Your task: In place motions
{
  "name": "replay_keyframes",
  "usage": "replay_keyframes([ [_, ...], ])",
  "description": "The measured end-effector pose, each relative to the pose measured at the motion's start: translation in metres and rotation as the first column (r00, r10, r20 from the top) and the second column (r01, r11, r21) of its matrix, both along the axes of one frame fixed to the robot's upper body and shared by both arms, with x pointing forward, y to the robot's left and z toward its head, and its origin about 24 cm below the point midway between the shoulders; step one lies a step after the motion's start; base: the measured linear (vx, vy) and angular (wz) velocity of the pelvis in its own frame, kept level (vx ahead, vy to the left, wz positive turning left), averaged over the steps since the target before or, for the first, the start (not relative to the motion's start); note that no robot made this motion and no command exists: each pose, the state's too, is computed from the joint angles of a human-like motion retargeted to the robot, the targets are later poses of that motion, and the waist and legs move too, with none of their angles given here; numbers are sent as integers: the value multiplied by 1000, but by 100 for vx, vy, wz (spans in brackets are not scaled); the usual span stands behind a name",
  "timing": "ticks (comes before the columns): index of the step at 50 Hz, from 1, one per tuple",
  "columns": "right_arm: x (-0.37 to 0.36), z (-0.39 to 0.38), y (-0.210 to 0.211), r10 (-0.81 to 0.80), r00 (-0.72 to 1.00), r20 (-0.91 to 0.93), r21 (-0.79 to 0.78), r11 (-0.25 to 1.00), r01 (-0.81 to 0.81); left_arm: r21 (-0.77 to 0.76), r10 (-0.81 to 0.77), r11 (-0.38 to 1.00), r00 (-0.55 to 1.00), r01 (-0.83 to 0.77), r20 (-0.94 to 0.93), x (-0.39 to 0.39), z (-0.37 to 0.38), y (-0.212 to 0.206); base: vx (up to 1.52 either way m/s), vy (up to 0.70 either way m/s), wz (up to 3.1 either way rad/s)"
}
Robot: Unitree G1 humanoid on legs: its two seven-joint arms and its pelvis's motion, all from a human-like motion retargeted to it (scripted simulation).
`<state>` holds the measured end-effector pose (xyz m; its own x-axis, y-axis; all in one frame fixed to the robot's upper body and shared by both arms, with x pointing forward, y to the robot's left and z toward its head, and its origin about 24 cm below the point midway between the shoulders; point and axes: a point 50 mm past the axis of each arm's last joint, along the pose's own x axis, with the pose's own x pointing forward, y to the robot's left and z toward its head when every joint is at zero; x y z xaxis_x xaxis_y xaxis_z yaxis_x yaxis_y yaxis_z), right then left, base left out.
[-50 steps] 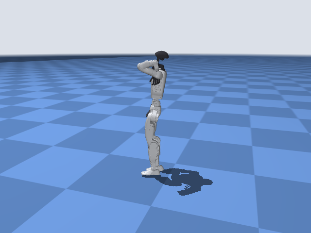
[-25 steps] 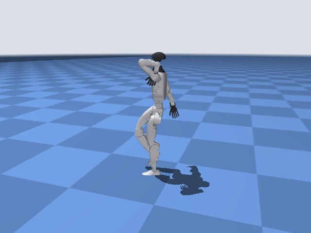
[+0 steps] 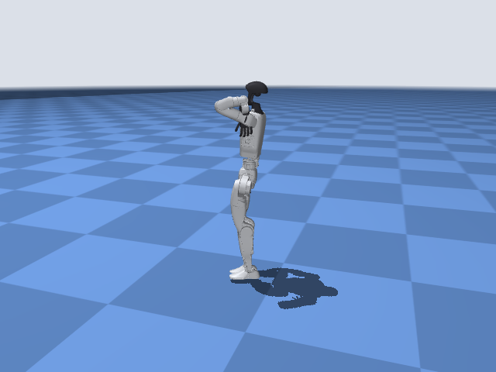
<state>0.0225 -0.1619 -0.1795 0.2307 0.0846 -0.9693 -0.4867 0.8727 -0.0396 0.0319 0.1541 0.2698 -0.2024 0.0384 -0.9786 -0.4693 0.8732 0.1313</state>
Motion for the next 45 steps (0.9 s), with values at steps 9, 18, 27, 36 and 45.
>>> replay_keyframes([
  [9, -45, 1, -17, -10, 992, -127, -37, 999, 5, -71, 9, 997, 1000, -9, 1, 2, -2, -3, 0, -11, 11],
  [18, -90, 13, -62, 29, 944, -327, -187, 978, -95, -81, -59, 995, 996, 64, 65, 1, 0, -1, -6, -5, 13],
  [27, -11, 4, -51, 18, 990, -137, -171, 984, -41, -46, 168, 984, 982, -172, -87, -3, -4, 5, -17, -6, -14],
  [36, 103, 17, 19, -6, 981, 195, 108, 994, -16, -149, 347, 916, 921, -373, -175, 7, -13, -3, -7, 3, -29],
  [45, 133, 29, 47, 34, 954, 298, 188, 978, -93, -117, 246, 951, 927, -288, -282, 5, -14, 0, 8, 0, 23],
])
